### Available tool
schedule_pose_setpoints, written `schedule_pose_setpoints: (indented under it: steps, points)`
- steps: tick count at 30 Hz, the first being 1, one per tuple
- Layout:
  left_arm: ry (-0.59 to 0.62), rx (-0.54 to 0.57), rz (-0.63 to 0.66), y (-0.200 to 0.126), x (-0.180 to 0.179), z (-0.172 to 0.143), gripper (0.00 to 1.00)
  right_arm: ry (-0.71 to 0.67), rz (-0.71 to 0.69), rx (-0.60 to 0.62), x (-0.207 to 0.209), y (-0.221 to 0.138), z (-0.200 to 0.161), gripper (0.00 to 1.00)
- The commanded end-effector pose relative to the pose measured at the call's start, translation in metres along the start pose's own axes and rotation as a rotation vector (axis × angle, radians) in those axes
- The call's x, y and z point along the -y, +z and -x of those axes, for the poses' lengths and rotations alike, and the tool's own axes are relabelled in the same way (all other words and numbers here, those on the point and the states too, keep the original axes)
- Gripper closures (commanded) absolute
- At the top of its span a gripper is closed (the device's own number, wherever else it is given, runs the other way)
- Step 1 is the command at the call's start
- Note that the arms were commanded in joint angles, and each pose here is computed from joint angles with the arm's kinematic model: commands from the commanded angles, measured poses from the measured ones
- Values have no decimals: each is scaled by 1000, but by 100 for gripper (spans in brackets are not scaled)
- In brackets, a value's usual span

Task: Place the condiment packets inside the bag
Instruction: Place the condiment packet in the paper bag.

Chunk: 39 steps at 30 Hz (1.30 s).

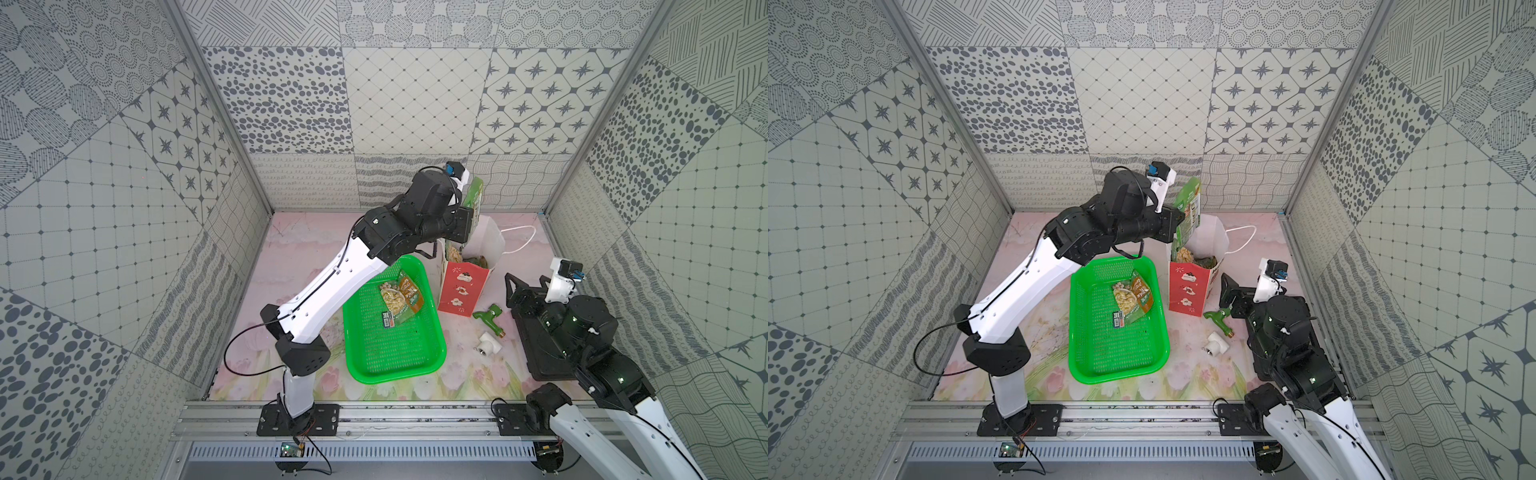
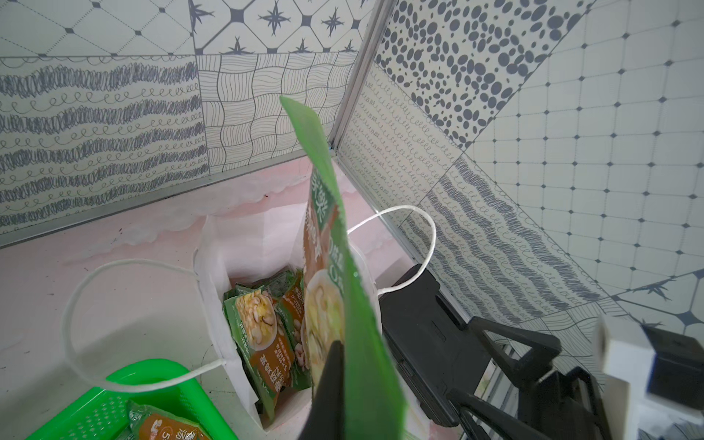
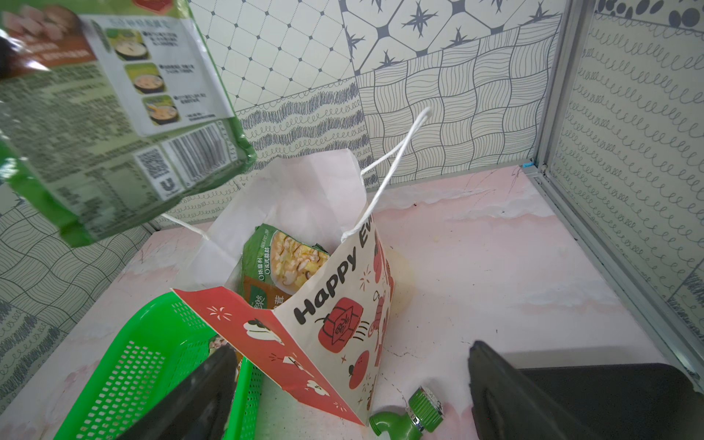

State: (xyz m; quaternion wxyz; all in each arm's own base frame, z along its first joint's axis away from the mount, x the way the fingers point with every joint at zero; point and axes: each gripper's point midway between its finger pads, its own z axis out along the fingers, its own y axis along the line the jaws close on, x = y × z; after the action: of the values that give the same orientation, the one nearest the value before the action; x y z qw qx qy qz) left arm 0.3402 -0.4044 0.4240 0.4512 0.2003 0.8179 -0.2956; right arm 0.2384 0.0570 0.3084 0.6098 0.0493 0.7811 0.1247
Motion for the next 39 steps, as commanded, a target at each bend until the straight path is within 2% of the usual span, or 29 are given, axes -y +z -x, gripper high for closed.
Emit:
schedule_pose_setpoints:
  steps: [1,2,4,6,7,14,20,24,31,39]
  points:
    - [34,-51,54,35,-11,-16,100,22,6,38,-1,1,7,3]
    - [32,-67,58,40,-13,-21,97,23,8,39,-1,1,8,3]
    - [23,-107,53,43,-13,-31,75,19,6,32,-2,3,6,3]
    - [11,-135,23,38,-7,-36,59,18,9,28,-2,4,5,3]
    - [6,-144,16,34,-6,-37,54,17,11,26,-3,5,4,3]
    - [13,-138,-13,-11,3,-39,43,13,16,17,-4,7,3,3]
    - [1,-105,4,-42,-9,-62,33,10,46,8,-10,9,0,3]
    - [-5,-78,73,-58,-34,-85,27,-1,115,-4,-22,10,-2,3]
    - [-36,-66,261,-75,-95,-145,11,-20,291,-42,-54,12,-9,3]
    - [-193,-98,430,-82,-178,-218,8,-70,467,-106,-94,13,-21,8]
